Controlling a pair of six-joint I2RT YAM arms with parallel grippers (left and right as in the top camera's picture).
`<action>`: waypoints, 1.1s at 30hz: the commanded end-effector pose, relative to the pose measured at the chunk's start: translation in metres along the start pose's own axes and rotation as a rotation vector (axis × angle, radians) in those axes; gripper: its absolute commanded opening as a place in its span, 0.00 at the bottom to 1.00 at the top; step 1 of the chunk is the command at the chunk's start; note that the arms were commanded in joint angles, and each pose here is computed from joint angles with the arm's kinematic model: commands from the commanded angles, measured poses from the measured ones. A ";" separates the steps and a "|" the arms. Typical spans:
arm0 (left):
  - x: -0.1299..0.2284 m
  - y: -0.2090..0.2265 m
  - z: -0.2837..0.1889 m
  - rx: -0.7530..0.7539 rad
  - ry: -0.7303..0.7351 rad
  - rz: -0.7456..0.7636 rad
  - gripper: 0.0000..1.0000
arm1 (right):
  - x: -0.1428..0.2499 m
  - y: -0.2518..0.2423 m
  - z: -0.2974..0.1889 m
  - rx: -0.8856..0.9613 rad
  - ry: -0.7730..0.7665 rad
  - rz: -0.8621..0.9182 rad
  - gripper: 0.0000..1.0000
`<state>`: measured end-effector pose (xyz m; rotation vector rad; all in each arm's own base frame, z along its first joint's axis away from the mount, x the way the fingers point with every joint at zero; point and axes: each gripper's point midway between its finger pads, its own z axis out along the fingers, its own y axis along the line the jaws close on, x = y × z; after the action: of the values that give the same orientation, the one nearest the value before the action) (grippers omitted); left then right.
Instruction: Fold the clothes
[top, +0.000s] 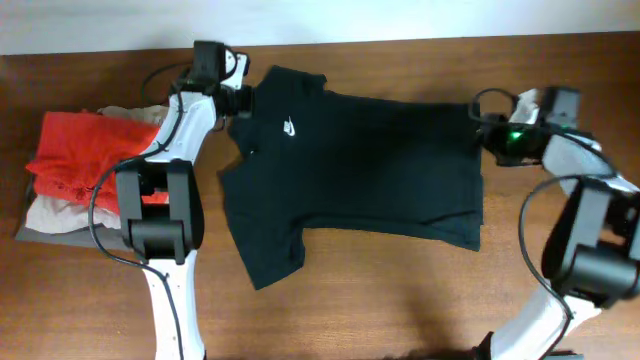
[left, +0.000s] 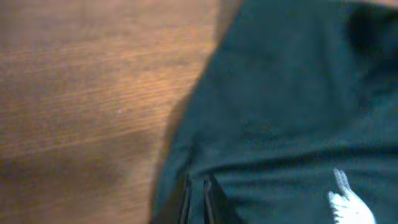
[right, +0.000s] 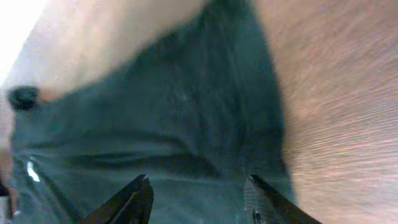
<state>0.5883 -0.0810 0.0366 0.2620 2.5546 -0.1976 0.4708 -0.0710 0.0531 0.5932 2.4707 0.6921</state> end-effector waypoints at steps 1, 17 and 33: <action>0.001 -0.031 -0.007 0.051 0.053 0.053 0.08 | -0.023 0.033 -0.027 -0.062 -0.073 -0.075 0.43; 0.073 -0.108 -0.088 0.037 0.401 0.272 0.01 | 0.068 0.053 -0.073 0.003 0.238 -0.158 0.28; 0.056 -0.084 -0.329 -0.171 0.113 0.029 0.01 | 0.121 0.093 -0.237 0.198 0.045 -0.085 0.60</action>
<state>0.3748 -0.1104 0.2697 0.4189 2.6819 0.0052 0.2767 -0.0152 0.2429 0.4892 2.5879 0.4730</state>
